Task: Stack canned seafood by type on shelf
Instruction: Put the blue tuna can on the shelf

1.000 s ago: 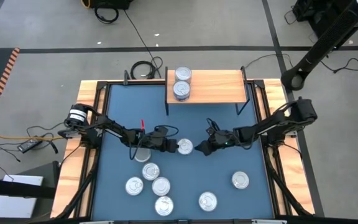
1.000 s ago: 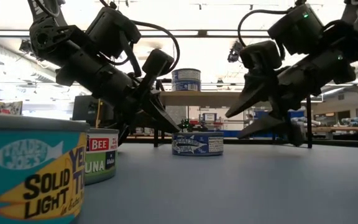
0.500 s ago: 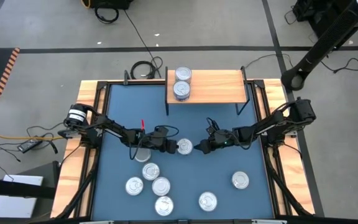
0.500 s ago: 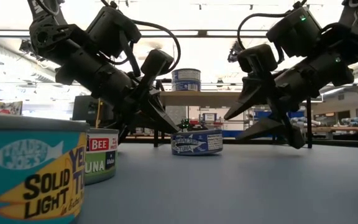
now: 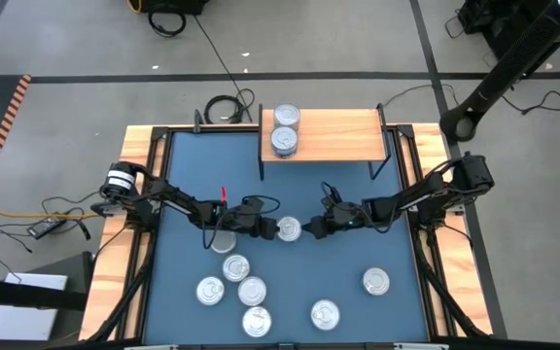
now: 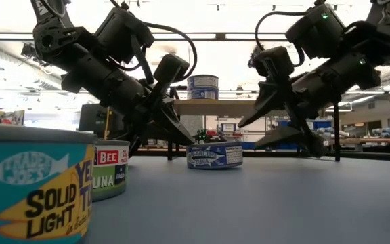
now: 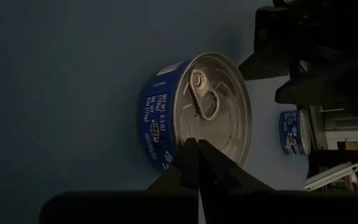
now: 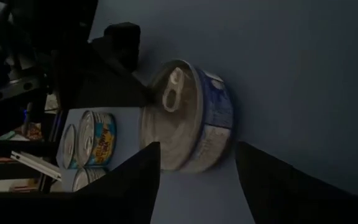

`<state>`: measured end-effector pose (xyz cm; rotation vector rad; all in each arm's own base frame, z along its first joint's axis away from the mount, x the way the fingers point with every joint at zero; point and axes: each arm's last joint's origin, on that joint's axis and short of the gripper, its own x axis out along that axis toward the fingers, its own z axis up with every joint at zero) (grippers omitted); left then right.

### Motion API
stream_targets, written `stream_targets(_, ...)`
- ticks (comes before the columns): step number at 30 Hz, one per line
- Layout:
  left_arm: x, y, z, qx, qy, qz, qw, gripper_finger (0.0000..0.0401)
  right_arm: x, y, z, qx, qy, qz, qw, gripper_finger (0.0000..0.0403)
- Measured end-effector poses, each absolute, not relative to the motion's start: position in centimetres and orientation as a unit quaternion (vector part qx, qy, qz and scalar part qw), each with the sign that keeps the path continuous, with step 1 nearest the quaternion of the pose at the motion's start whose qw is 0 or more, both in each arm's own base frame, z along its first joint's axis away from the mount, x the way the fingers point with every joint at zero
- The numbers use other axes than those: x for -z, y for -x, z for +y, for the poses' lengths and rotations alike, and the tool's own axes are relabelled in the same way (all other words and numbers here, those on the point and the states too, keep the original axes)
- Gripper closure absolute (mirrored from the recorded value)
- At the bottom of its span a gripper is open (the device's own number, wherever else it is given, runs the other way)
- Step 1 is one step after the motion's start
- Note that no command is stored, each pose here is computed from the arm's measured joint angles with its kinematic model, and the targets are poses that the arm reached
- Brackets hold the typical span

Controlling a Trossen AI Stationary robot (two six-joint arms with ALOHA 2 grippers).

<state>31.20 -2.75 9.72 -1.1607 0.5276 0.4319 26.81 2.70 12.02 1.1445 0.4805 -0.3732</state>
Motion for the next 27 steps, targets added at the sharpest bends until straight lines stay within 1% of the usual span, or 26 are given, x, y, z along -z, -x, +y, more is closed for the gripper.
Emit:
stream_targets(4,-9.71,-31.21,-2.71,-0.196,0.539,0.242,0.783,0.0401,-12.43,-27.39,2.62,0.181,-0.518,0.232,0.803,0.0188)
stream_targets(9,-9.68,-31.18,-2.71,-0.197,0.535,0.244,0.785,0.0401,-11.96,-27.10,2.47,0.204,-0.514,0.258,0.792,0.0187)
stream_targets(19,-9.60,-31.12,-2.71,-0.196,0.524,0.251,0.790,0.0401,-12.15,-27.28,2.17,0.204,-0.527,0.245,0.788,0.0172)
stream_targets(27,-9.60,-31.14,-2.56,-0.194,0.520,0.253,0.793,0.0401,-12.23,-27.33,2.14,0.212,-0.533,0.233,0.785,0.0171)
